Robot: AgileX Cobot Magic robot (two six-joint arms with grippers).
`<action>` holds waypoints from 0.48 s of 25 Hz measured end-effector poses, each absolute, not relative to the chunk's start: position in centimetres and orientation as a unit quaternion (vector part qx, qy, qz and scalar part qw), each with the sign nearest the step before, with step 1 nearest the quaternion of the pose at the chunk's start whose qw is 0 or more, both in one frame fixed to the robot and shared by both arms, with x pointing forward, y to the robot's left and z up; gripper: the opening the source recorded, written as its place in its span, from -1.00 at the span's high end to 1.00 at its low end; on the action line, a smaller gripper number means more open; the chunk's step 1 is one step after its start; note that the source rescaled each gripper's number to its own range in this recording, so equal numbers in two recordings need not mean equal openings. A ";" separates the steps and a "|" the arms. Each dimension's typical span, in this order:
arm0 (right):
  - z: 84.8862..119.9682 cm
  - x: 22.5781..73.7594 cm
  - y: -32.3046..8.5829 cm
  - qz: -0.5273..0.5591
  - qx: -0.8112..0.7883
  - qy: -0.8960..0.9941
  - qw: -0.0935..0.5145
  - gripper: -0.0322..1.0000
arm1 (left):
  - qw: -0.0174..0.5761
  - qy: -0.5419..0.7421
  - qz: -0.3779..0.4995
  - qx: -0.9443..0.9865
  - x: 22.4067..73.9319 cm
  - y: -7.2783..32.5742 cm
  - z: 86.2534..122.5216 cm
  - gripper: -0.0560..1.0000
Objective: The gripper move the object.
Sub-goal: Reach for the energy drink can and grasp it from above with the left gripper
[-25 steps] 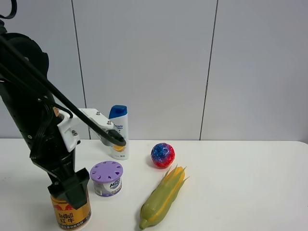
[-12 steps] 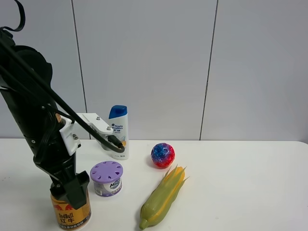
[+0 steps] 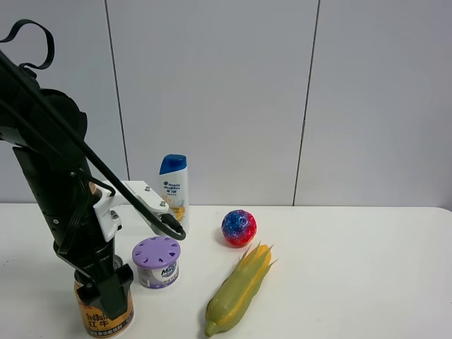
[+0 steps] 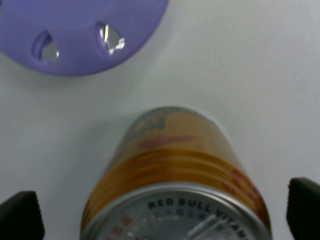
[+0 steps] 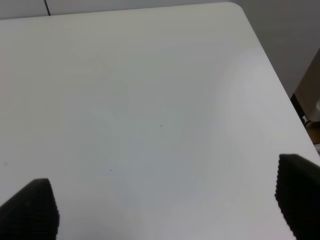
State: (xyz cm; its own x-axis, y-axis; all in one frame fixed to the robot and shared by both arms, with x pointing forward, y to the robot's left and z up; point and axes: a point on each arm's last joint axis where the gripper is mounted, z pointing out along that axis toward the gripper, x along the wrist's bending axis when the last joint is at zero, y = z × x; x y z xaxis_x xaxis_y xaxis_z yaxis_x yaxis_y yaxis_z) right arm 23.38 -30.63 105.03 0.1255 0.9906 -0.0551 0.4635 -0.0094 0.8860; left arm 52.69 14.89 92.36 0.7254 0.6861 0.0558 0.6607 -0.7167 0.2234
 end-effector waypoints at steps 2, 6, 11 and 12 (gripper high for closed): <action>105.0 23.4 -30.6 0.325 0.632 0.576 0.405 -1.00 | 0.097 0.364 0.070 0.924 52.8 14.9 92.4 -1.00; 105.0 23.4 -30.6 0.325 0.632 0.576 0.405 -1.00 | 0.102 0.364 0.074 0.923 52.9 14.8 92.4 -1.00; 105.0 23.4 -30.6 0.325 0.632 0.576 0.405 -1.00 | 0.094 0.366 0.066 0.924 52.9 14.8 91.6 -1.00; 105.0 23.4 -30.6 0.325 0.632 0.576 0.405 -1.00 | 0.092 0.366 0.064 0.924 52.9 14.8 91.4 -1.00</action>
